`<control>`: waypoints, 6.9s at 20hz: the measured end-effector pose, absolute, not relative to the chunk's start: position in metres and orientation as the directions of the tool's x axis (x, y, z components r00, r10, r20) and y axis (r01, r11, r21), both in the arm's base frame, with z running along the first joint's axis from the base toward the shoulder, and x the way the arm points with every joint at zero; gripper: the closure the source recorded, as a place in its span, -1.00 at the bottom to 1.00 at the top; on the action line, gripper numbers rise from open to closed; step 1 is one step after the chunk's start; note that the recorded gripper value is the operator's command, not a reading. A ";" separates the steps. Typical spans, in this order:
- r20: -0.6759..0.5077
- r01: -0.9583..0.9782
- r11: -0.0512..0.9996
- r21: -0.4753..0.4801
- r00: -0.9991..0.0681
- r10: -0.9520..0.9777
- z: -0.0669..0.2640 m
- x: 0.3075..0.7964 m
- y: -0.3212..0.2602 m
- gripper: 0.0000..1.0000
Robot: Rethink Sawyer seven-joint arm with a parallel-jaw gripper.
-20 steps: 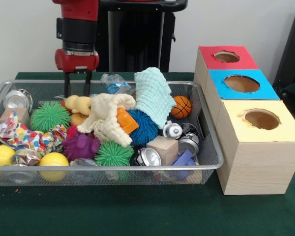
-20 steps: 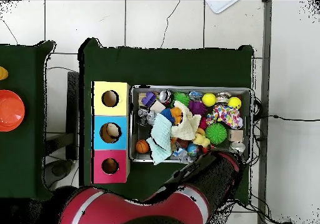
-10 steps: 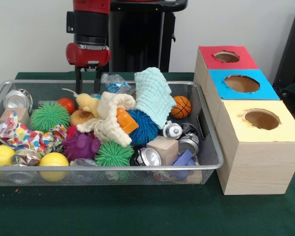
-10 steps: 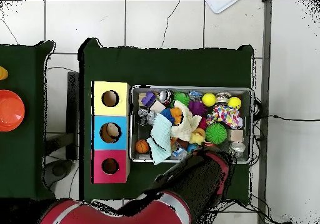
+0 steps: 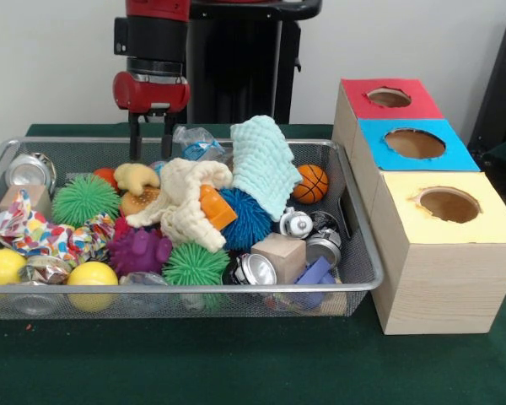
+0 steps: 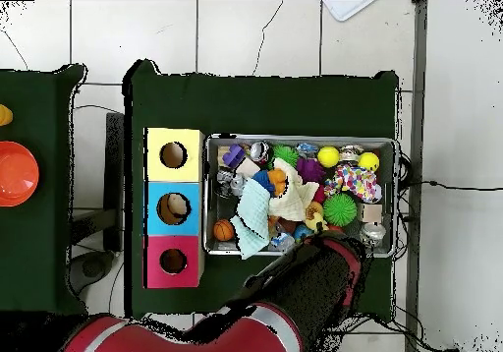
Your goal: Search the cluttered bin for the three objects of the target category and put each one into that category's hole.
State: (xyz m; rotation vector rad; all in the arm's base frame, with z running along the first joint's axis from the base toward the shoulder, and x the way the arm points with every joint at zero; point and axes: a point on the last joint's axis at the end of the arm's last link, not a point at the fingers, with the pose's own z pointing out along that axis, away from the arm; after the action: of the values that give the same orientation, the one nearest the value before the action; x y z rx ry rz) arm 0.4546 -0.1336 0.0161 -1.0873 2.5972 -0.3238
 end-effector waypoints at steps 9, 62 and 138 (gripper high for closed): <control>-0.209 -0.616 0.712 -0.336 -0.688 -0.695 0.026 0.456 -0.152 -1.00; -0.207 -0.624 0.683 -0.380 -0.663 -0.720 0.025 0.462 -0.158 -1.00; -0.241 -0.677 0.606 -0.418 -0.561 -0.792 0.011 0.495 -0.157 1.00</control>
State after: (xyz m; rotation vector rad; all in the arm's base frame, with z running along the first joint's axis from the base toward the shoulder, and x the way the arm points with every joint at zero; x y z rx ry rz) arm 0.4950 -0.1565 0.0110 -1.1732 2.4302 -0.3912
